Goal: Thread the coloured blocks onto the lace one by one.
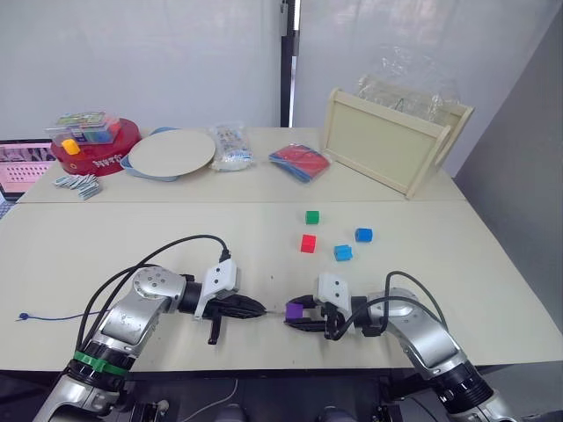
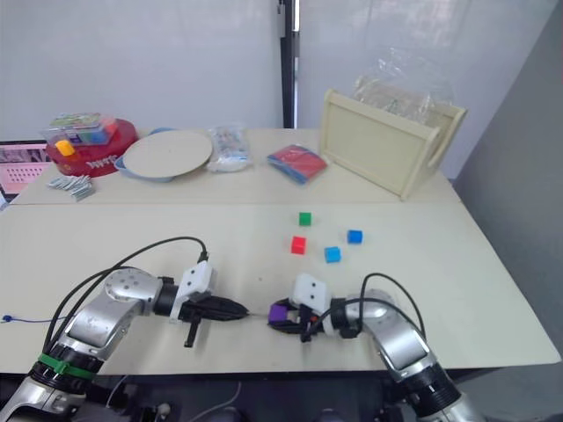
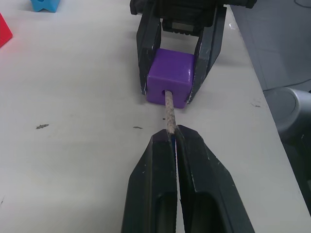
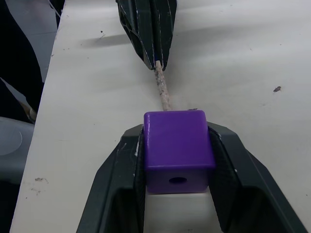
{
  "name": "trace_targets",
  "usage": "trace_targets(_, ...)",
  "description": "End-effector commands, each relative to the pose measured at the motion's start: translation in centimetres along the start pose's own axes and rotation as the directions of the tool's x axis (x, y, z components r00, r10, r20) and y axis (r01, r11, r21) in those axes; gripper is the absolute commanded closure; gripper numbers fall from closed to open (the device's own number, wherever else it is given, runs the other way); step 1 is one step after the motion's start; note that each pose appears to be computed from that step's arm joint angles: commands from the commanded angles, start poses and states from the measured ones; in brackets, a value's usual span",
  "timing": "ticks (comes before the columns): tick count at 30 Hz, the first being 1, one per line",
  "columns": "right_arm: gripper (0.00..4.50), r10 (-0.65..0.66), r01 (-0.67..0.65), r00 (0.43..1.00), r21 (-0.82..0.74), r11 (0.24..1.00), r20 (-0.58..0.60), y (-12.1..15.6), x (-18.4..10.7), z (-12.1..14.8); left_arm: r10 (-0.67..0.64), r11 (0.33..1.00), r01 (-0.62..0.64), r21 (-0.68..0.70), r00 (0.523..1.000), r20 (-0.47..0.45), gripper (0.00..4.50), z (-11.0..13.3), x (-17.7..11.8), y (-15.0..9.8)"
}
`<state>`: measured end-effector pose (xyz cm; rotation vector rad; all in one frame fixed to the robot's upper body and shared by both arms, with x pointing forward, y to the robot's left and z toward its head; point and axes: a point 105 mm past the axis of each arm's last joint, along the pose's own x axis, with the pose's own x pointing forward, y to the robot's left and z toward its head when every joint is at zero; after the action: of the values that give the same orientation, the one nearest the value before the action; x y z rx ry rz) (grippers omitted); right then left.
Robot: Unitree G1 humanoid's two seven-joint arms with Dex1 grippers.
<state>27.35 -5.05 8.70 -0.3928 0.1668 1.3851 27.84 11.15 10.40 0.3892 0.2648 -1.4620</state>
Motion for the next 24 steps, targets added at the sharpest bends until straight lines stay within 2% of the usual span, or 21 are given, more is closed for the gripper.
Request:
trace_targets(1,3.3,0.052,-0.052,0.999,0.014,0.999,-0.002,1.3,1.1,-0.1,-0.093,0.992,0.087,0.091,0.993,0.067,4.48,2.3,2.6,-1.5)
trace_targets(5,3.3,0.044,-0.044,0.999,0.021,0.999,-0.004,1.2,1.1,-0.1,-0.132,0.989,0.125,0.08,0.987,0.093,4.48,2.8,3.6,-2.2)
trace_targets(14,3.3,0.071,-0.072,0.997,0.053,0.996,0.027,1.6,1.0,-0.2,-0.098,0.992,0.092,0.089,0.993,0.061,4.48,1.9,2.4,-1.7)
trace_targets(18,3.3,0.074,-0.076,0.997,0.074,0.994,0.028,1.3,1.1,-0.4,-0.153,0.986,0.145,0.088,0.984,0.092,4.48,2.9,2.7,-2.5)
trace_targets(24,3.3,0.143,-0.145,0.988,0.04,0.989,0.054,1.8,0.5,0.2,-0.119,0.99,0.115,0.087,0.992,0.042,4.48,1.8,1.6,-1.7)
